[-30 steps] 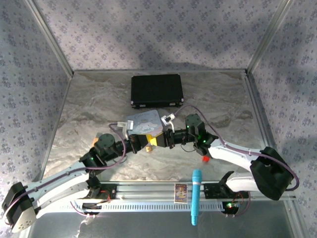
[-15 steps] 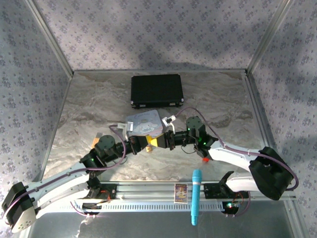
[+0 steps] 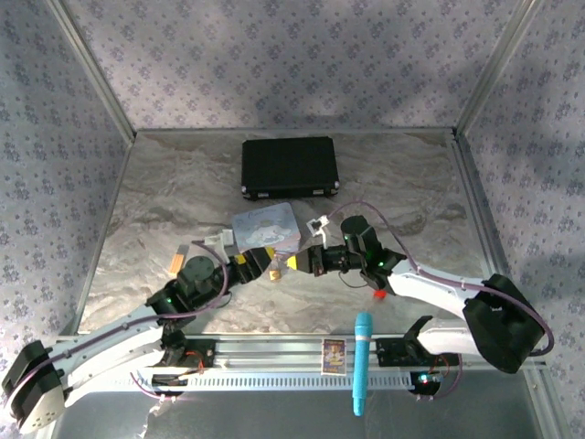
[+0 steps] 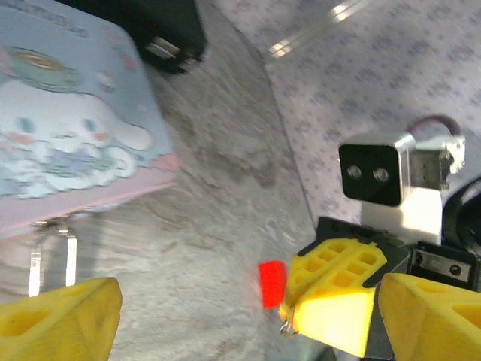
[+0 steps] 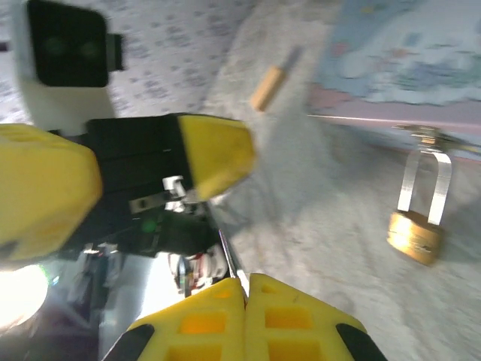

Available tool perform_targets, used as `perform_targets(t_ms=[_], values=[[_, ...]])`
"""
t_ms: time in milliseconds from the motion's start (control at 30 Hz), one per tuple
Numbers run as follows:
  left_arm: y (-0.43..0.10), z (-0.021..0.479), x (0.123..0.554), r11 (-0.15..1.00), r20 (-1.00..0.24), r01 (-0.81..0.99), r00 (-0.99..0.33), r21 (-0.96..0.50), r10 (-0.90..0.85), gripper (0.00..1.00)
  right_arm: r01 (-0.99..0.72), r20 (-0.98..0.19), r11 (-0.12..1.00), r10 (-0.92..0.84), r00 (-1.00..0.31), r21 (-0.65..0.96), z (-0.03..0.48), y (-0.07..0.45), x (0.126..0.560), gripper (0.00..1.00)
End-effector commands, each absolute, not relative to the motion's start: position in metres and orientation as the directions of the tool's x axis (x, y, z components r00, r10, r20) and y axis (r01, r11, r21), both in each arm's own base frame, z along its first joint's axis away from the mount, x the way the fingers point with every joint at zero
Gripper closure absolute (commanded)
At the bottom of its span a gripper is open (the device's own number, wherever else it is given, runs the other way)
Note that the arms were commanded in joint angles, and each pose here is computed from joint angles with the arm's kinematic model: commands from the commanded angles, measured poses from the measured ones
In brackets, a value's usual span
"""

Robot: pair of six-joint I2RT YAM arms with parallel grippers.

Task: Unlock the padlock with the key

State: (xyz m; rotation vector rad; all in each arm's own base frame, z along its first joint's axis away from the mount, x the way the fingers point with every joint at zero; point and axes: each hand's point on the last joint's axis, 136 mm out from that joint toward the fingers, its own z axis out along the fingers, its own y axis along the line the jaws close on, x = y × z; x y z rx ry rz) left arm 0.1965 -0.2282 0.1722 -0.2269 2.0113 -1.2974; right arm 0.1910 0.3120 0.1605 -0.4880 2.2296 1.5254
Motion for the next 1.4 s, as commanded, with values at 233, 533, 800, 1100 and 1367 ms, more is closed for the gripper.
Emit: perform_targets(t_ms=[233, 533, 800, 1100, 1367], values=[[-0.232, 0.097, 0.206, 0.756, -0.459, 0.022, -0.806, -0.654, -0.374, 0.27, -0.303, -0.432, 0.716, -0.002, -0.902, 0.629, 0.089, 0.258, 0.218, 1.00], [-0.254, 0.061, 0.227, 0.838, -0.514, 0.049, -0.809, -0.543, -0.285, 0.30, -0.295, -0.415, 0.724, -0.013, -0.910, 0.624, 0.079, 0.256, 0.210, 1.00], [-0.261, 0.038, 0.232, 0.838, -0.489, 0.005, -0.814, -0.545, -0.313, 0.48, -0.286, -0.407, 0.726, -0.008, -0.913, 0.626, 0.072, 0.254, 0.206, 1.00], [-0.267, 0.030, 0.226, 0.851, -0.493, -0.009, -0.812, -0.525, -0.312, 0.62, -0.276, -0.384, 0.701, -0.004, -0.924, 0.657, 0.062, 0.265, 0.203, 1.00], [-0.267, 0.030, 0.224, 0.836, -0.479, -0.039, -0.805, -0.548, -0.351, 0.80, -0.235, -0.343, 0.659, 0.038, -0.939, 0.715, 0.057, 0.285, 0.200, 1.00]])
